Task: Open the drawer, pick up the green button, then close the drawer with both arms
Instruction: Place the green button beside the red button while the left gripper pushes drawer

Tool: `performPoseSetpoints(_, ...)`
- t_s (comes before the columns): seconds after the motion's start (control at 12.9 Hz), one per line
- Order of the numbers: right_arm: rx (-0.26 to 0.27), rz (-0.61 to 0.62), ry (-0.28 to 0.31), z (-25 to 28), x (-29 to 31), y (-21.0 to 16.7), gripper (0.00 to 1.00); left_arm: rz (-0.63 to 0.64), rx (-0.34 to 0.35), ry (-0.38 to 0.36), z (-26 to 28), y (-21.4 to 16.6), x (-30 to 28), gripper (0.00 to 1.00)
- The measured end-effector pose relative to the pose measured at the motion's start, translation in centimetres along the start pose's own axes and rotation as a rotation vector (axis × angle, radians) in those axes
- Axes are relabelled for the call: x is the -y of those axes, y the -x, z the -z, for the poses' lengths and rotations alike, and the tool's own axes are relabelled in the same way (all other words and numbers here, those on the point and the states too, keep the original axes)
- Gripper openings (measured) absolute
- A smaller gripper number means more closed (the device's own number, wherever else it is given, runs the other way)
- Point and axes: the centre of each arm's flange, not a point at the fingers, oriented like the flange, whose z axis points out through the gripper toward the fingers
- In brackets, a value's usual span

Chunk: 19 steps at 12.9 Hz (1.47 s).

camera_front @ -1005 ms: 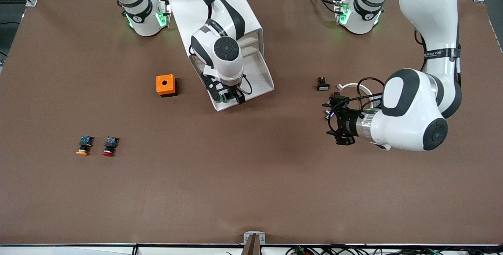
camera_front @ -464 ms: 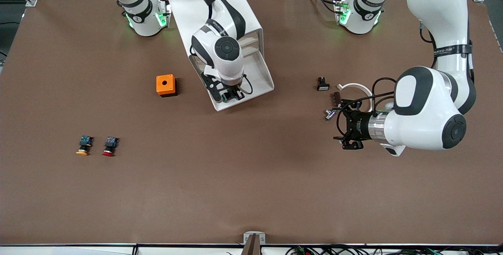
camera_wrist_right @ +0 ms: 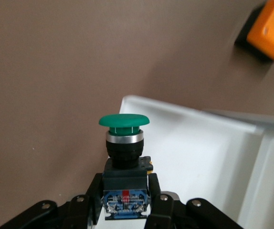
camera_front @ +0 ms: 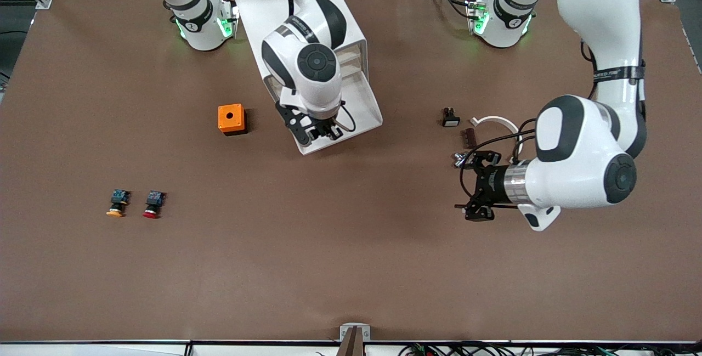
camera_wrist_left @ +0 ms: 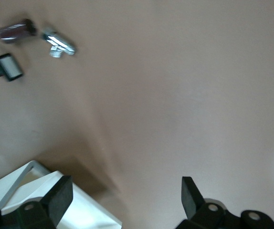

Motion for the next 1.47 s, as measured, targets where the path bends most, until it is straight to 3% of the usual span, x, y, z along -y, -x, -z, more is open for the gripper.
performPoseSetpoints(0.15, 0.014, 0.150, -0.014, 2.5, -0.8, -8.0, 0.41, -0.141, -0.046, 0.005, -4.0, 2.4, -0.7, 1.00)
performPoseSetpoints(0.39, 0.025, 0.386, -0.042, 3.8, -3.5, -20.0, 0.41, -0.403, -0.188, -0.006, -10.6, 7.2, -0.7, 1.00)
performPoseSetpoints(0.62, 0.029, 0.577, -0.061, 2.5, -7.4, -30.4, 0.41, -0.641, -0.219, -0.045, -15.7, 11.4, 0.4, 1.00)
performPoseSetpoints(0.77, 0.012, 0.652, -0.084, 0.2, -10.0, -35.3, 0.41, -0.807, -0.219, -0.088, -19.1, 14.5, 1.9, 1.00)
performPoseSetpoints(0.93, -0.021, 0.696, -0.106, -3.9, -11.5, -37.1, 0.41, -0.908, -0.224, -0.109, -22.6, 17.8, 3.5, 1.00)
performPoseSetpoints(1.16, -0.067, 0.757, -0.125, -10.5, -13.1, -36.2, 0.41, -0.988, -0.230, -0.127, -26.9, 21.5, 5.9, 1.00)
performPoseSetpoints(1.47, -0.102, 0.801, -0.134, -14.1, -15.9, -37.8, 0.41, -1.040, -0.227, -0.185, -30.4, 24.1, 9.1, 1.00)
